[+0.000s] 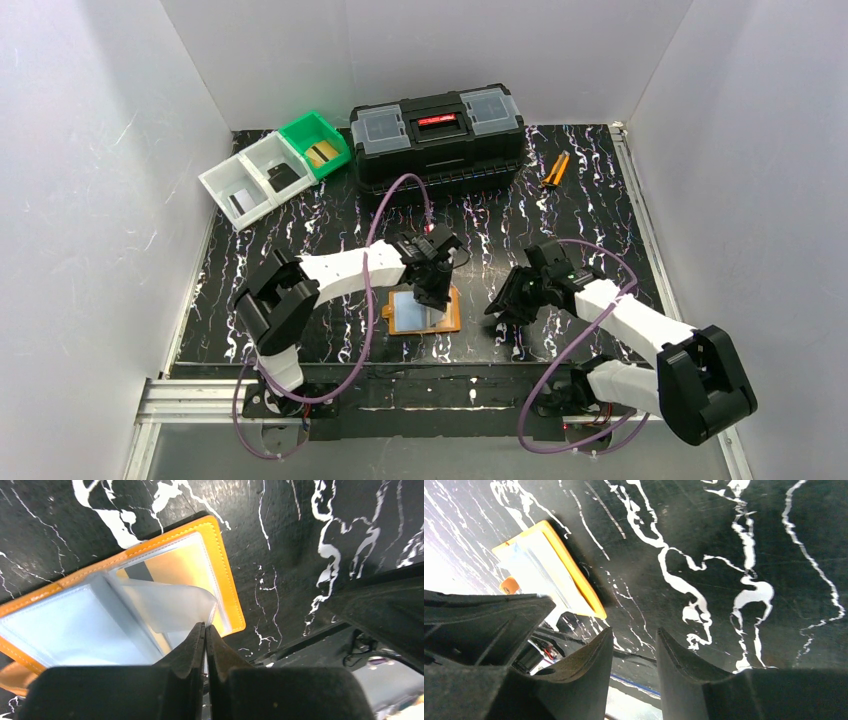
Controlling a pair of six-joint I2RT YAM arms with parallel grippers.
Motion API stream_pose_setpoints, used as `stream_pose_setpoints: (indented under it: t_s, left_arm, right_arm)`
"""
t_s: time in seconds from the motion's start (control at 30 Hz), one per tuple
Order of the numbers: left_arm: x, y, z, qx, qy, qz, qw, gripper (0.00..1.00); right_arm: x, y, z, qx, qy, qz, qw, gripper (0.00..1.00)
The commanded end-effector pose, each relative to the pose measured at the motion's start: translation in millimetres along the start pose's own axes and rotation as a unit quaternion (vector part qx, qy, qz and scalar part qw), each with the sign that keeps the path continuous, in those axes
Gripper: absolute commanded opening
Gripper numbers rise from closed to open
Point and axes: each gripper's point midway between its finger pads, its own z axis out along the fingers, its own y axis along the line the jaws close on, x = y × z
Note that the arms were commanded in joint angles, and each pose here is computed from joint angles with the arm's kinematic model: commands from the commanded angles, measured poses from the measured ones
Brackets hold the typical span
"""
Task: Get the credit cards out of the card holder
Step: Remove the credit card from the card holder.
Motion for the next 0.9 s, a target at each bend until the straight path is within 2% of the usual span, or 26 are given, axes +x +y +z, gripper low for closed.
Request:
stream_pose_setpoints:
  t_s: [0.0,0.43,0.73,0.87]
  left_arm:
    - [-4.2,-6.9,-21.3,0.050,-0.005,-0.041,0.998,0.00]
    - [-2.9,39.5,-41.5,0.017,-0.036,-0.072,0.997,0.00]
    - [5.0,57.6,-44.0,0.003,-0.045,-0.083,0.996,0.00]
    - [7.0,57.8,-42.3,0.013,-0.045,-0.093,0.995,0.00]
  right_arm:
    - [-3.4,29.6,-4.6,-0.030,0.000,-0.032,0.999,0.44]
    - [7.1,66.2,13.0,-0.022,0.031,-0.083,0.996,0.44]
    - [19.1,86.5,28.9,-0.015,0.053,-0.115,0.992,0.43]
    - [27.1,104.1,39.3,-0.040,0.069,-0.123,0.989,0.42]
